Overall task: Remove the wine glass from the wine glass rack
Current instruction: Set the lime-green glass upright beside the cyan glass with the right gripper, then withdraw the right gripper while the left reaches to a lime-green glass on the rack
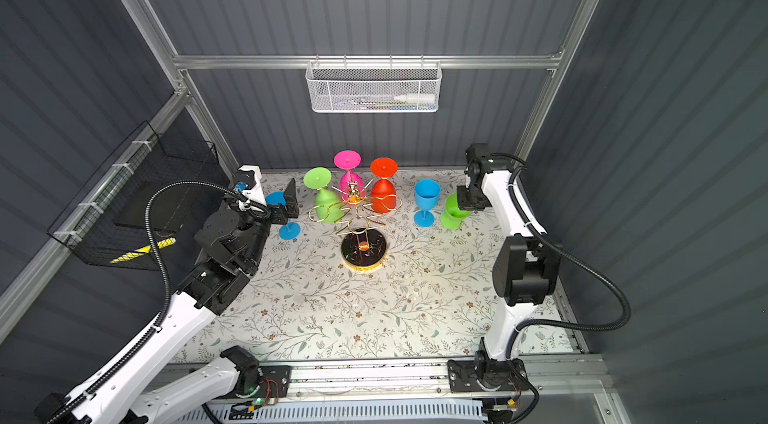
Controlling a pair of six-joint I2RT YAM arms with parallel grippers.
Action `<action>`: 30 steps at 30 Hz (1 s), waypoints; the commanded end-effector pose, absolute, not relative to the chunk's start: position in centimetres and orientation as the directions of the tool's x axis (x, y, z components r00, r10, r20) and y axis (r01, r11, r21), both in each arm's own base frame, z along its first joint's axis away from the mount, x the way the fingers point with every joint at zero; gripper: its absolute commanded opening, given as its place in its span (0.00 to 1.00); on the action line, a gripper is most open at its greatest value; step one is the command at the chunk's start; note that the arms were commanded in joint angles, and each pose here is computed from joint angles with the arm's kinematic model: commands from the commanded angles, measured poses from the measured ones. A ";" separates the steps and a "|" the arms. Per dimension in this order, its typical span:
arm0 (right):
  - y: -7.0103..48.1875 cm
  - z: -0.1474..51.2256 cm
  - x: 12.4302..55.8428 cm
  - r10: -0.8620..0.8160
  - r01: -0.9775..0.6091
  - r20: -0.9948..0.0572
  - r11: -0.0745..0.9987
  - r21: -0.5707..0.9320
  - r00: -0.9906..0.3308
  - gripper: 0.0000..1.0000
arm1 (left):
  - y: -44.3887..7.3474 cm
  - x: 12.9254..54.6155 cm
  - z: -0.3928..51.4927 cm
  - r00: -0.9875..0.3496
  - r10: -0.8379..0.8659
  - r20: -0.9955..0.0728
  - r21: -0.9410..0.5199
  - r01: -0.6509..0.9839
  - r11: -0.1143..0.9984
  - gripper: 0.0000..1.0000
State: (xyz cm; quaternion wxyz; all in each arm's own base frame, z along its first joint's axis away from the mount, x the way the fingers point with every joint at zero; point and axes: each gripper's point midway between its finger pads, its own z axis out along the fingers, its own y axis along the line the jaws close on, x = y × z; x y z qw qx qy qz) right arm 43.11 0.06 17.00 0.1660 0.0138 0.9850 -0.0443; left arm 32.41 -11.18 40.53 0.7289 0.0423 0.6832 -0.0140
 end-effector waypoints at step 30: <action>3.0 30.7 37.8 0.165 -0.062 -0.793 0.967 0.247 -0.587 0.78 | -10.2 38.9 39.1 -0.416 -0.359 -0.835 -0.477 0.222 0.850 0.84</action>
